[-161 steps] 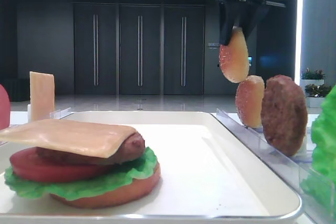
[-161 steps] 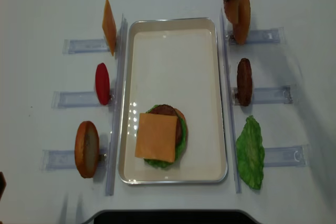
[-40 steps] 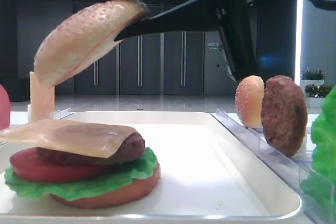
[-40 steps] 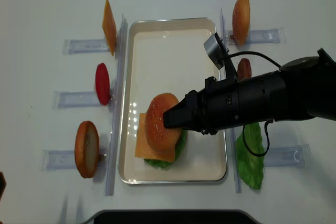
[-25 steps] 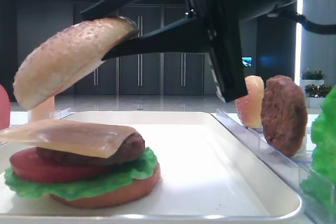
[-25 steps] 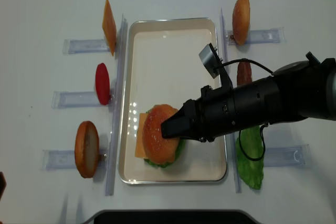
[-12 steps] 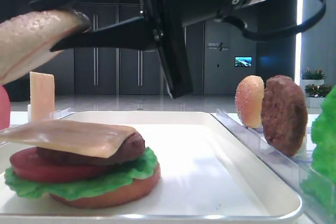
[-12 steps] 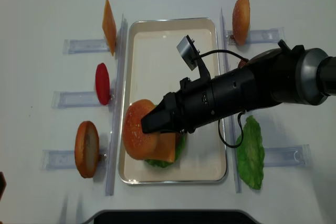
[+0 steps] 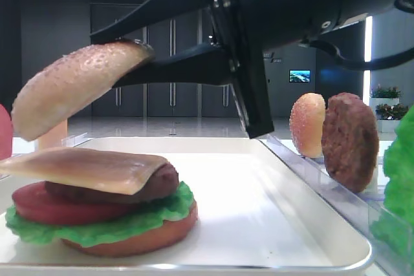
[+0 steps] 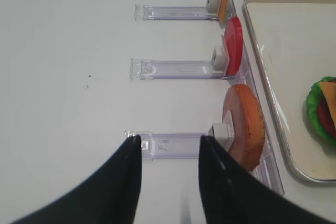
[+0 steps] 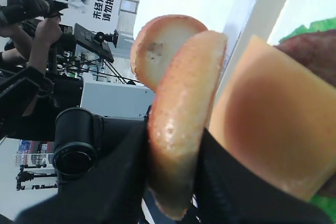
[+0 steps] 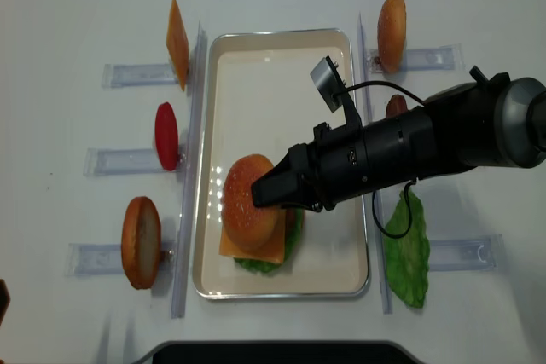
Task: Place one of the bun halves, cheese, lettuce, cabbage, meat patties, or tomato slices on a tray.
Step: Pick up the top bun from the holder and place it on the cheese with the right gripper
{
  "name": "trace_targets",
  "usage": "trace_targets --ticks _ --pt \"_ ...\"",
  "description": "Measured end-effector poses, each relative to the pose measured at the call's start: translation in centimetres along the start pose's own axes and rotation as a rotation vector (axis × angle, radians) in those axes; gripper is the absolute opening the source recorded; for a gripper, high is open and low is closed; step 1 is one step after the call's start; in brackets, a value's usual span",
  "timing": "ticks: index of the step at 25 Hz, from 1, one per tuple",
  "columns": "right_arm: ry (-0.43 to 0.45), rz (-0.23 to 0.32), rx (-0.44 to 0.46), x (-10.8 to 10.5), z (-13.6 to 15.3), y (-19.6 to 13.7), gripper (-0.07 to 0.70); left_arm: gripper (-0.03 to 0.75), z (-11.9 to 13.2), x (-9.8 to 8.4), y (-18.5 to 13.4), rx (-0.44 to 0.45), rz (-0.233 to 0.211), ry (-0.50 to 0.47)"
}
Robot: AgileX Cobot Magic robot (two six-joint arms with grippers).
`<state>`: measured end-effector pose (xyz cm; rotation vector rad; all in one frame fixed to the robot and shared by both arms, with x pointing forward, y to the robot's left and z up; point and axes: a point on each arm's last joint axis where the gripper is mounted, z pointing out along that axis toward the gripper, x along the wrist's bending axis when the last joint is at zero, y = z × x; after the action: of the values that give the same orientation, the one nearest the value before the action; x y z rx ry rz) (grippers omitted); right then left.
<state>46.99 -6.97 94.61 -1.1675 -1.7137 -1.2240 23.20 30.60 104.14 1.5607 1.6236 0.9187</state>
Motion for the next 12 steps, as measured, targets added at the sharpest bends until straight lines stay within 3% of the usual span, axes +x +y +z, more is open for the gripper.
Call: trace_targets --ticks 12 --pt "-0.002 -0.006 0.001 -0.07 -0.03 -0.08 0.194 0.282 0.00 0.00 0.00 0.000 0.000 0.000"
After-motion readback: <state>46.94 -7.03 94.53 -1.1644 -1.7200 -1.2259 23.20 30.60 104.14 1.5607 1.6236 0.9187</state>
